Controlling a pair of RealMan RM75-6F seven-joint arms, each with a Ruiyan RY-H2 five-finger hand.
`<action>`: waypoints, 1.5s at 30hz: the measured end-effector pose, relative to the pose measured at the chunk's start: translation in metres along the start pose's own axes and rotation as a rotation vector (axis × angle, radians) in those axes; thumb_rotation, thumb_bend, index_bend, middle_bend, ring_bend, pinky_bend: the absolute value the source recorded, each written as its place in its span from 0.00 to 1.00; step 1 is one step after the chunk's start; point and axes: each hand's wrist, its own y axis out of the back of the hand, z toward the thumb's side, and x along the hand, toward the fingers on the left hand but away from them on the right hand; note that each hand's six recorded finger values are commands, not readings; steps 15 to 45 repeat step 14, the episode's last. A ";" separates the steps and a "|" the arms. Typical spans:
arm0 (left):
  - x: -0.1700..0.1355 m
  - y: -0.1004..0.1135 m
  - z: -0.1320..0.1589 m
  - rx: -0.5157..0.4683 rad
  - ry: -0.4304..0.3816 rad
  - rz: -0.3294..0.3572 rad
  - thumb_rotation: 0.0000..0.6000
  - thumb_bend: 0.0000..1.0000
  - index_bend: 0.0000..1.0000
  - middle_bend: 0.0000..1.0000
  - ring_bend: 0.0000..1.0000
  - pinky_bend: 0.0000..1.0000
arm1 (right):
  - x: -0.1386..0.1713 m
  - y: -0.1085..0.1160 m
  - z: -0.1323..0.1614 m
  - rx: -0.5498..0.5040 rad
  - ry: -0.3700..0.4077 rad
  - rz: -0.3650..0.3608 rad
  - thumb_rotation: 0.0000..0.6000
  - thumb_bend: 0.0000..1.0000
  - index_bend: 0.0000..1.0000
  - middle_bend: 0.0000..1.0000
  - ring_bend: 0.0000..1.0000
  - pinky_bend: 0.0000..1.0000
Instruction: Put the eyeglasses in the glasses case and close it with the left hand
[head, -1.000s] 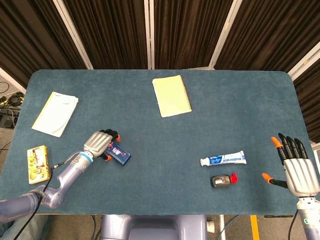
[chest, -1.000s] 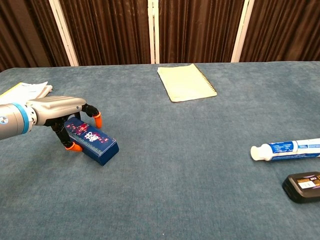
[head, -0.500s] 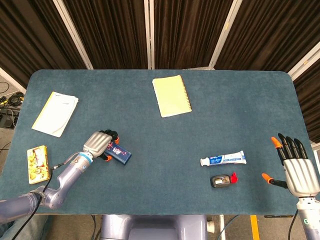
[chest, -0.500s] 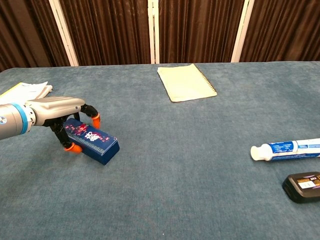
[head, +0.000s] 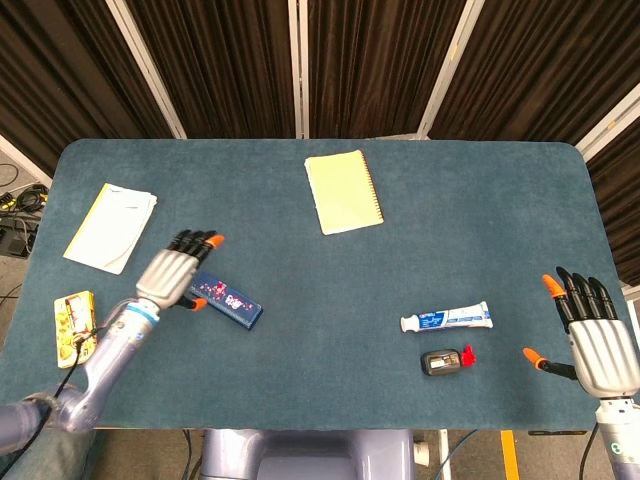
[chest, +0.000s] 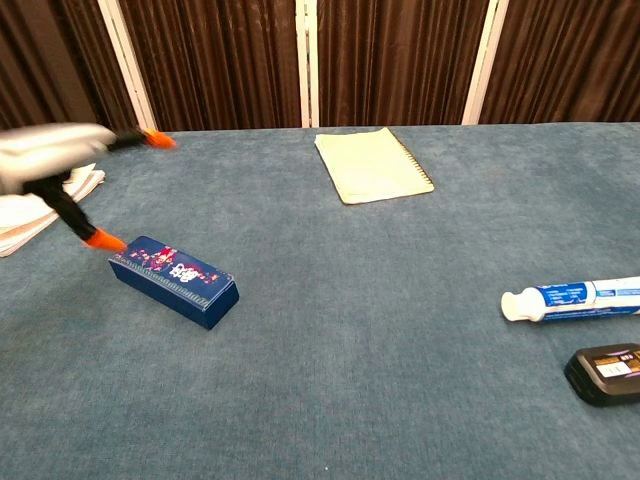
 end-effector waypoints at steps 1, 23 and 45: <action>-0.007 0.006 -0.005 0.008 0.020 0.025 1.00 0.00 0.00 0.00 0.00 0.00 | 0.000 0.001 0.000 -0.003 0.002 -0.002 1.00 0.00 0.00 0.00 0.00 0.00; -0.150 0.060 -0.078 0.060 0.321 0.223 1.00 0.00 0.00 0.00 0.00 0.00 | 0.004 0.007 0.003 -0.015 0.030 -0.027 1.00 0.00 0.00 0.00 0.00 0.00; -0.150 0.060 -0.078 0.060 0.321 0.223 1.00 0.00 0.00 0.00 0.00 0.00 | 0.004 0.007 0.003 -0.015 0.030 -0.027 1.00 0.00 0.00 0.00 0.00 0.00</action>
